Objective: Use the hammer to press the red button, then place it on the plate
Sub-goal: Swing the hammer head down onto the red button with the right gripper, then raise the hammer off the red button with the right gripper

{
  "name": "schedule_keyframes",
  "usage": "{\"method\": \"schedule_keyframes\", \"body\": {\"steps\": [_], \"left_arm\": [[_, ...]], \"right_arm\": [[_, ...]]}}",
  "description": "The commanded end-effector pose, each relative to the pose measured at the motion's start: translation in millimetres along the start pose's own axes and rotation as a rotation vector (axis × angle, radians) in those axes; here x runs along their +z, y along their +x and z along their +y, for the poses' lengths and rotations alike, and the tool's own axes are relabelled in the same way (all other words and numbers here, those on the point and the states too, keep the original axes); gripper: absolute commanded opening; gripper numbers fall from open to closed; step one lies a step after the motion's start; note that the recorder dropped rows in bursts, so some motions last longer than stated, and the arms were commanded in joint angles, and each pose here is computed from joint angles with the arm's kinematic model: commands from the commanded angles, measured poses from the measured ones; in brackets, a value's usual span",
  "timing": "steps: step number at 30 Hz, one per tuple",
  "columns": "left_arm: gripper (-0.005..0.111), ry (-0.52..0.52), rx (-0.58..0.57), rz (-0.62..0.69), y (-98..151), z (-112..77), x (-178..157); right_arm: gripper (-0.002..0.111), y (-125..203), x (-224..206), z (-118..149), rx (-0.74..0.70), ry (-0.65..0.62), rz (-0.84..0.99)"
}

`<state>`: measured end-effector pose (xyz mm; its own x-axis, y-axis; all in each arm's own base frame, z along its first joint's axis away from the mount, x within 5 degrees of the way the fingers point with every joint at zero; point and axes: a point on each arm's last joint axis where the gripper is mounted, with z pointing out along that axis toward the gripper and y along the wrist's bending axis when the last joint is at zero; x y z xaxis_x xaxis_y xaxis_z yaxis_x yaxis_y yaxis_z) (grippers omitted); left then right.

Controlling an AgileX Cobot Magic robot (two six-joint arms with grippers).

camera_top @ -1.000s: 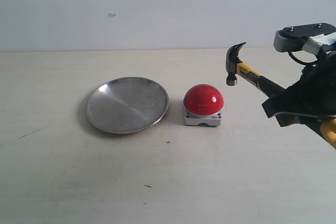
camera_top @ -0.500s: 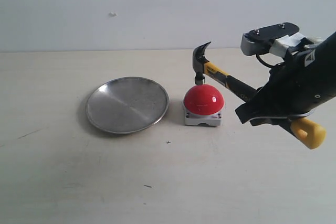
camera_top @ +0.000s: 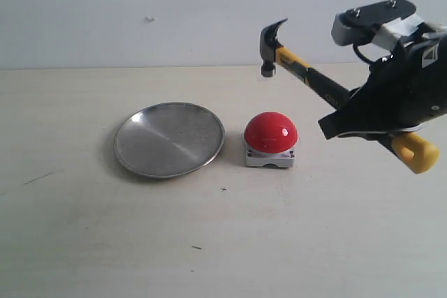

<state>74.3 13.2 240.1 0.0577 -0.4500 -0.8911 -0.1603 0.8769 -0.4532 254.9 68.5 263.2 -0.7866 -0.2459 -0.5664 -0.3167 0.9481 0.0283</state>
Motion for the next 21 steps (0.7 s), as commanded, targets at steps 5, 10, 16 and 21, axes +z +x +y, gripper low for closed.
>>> {"method": "schedule_keyframes", "body": {"steps": [5, 10, 16, 21], "left_arm": [[0.0, 0.004, -0.009, -0.014, -2.9, -1.2, -1.0], [0.0, 0.004, -0.007, -0.014, -2.9, -1.2, -1.0], [0.0, 0.003, -0.008, -0.012, -2.8, -1.1, -0.8], [0.0, 0.003, -0.008, -0.012, -2.8, -1.1, -0.8]], "right_arm": [[0.0, -18.9, -22.9, 0.3, 0.016, 0.011, -0.156], [0.0, -3.7, 18.0, 0.3, 0.042, -0.021, 0.097], [0.0, 4.6, 43.0, 0.2, 0.013, -0.043, 0.213], [0.0, -18.8, -2.5, 1.5, 0.053, -0.022, -0.105]]}}
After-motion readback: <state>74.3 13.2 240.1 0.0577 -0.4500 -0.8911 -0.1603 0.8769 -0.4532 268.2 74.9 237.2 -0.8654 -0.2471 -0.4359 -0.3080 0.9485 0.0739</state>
